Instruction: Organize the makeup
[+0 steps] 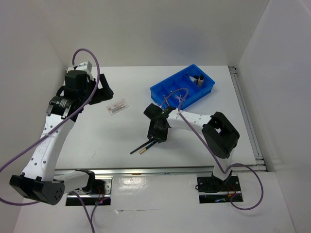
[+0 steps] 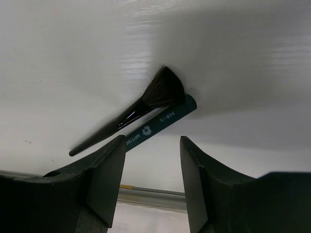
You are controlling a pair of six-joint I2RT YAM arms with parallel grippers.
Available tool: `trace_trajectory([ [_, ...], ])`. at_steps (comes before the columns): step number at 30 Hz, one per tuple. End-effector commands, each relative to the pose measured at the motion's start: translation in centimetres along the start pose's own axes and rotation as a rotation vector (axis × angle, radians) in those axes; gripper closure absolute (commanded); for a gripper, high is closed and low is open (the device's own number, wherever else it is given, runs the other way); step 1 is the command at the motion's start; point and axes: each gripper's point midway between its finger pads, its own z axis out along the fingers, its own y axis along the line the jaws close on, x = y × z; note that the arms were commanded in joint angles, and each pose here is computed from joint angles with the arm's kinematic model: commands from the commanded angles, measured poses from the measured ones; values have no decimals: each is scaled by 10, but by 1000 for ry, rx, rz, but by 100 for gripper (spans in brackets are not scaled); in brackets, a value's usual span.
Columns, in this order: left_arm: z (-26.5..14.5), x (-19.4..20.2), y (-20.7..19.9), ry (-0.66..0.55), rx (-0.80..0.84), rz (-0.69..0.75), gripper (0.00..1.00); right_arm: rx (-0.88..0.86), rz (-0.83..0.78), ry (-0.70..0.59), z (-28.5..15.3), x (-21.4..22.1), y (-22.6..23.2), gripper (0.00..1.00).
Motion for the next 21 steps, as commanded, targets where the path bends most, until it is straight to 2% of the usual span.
trace_trajectory([
  [1, -7, -8, 0, -36, 8, 11, 1, -78, 30, -38, -8, -13, 21, 44],
  [6, -7, -4, 0, -22, 12, 21, 1, -21, 39, -5, 6, -9, 14, 45],
  [12, -7, -4, 0, -22, 12, 21, 1, 34, 60, -22, 11, -8, 0, 53],
  [21, -7, -4, 0, -22, 12, 21, 1, 115, 85, -29, 24, -6, -17, 60],
])
